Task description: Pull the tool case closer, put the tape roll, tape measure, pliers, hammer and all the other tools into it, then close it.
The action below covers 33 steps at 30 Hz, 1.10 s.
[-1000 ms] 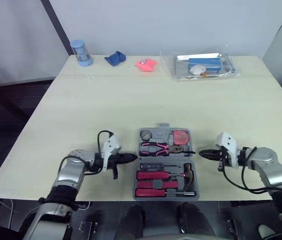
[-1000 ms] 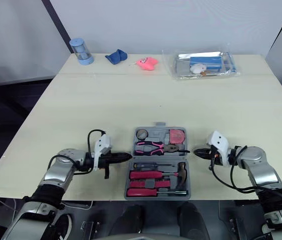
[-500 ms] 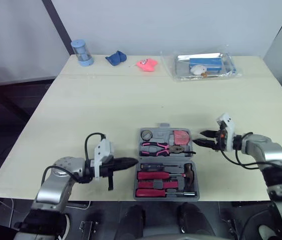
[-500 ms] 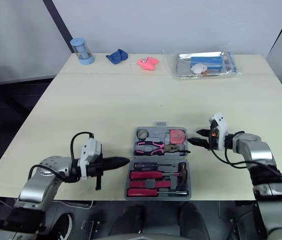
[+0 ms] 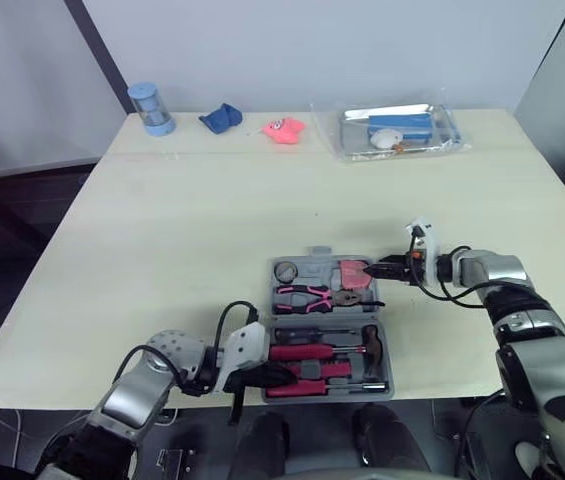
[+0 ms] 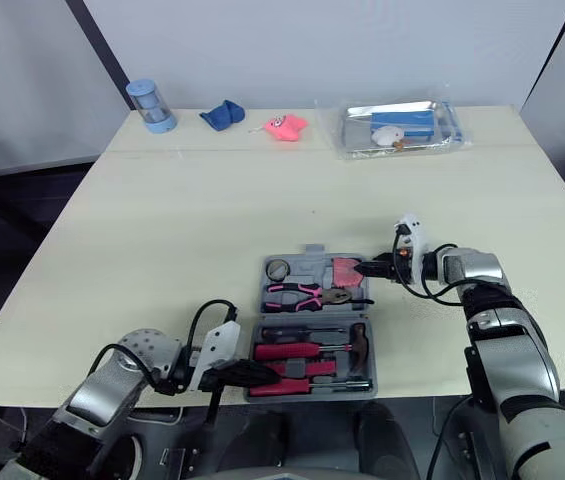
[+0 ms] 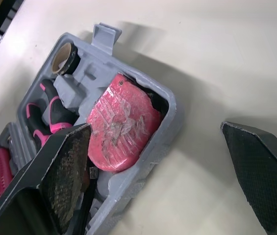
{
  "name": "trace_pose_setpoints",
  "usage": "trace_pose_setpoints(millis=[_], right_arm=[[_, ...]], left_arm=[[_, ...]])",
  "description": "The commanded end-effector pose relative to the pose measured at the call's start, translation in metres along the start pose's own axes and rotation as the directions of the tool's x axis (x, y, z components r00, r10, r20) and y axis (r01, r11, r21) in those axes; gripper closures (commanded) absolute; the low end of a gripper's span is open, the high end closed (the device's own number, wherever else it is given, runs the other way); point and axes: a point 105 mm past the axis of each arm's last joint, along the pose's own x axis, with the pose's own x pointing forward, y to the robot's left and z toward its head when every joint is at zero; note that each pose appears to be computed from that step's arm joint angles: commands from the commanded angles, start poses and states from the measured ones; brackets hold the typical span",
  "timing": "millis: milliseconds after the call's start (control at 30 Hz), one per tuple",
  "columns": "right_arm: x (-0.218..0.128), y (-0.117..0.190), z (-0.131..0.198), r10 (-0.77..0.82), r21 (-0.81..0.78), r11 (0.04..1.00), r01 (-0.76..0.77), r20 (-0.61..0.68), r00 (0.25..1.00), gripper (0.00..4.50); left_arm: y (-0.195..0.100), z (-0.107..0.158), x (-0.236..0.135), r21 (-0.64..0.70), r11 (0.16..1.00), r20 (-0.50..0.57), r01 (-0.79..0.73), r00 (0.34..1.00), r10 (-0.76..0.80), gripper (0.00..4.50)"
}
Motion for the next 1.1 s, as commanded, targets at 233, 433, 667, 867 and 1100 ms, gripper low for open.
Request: trace_pose_setpoints(millis=[233,433,667,867,1100], right_arm=[[0.019,0.021,-0.006,0.145,0.053,0.988,-0.143,-0.035,0.989,0.05],[0.022,0.032,0.003,0.205,0.084,0.975,-0.206,0.015,0.979,0.05],[0.015,0.043,0.018,0.288,0.095,0.950,-0.297,0.099,0.952,0.05],[0.008,0.064,0.030,0.417,0.066,0.900,-0.432,0.160,0.894,0.05],[-0.004,0.092,0.032,0.559,0.004,0.822,-0.569,0.187,0.808,0.05]], left_arm=[[-0.004,-0.032,0.002,-0.015,1.000,-0.094,0.021,0.995,-0.022,4.50],[-0.003,-0.037,0.002,-0.019,1.000,-0.092,0.015,0.996,-0.016,4.50],[0.000,-0.037,0.002,-0.022,1.000,-0.083,0.008,0.997,-0.010,4.50],[0.004,-0.033,0.000,-0.017,1.000,-0.044,-0.016,0.999,0.015,4.50],[0.009,-0.020,-0.021,-0.014,0.999,0.039,-0.052,0.998,0.053,4.50]])
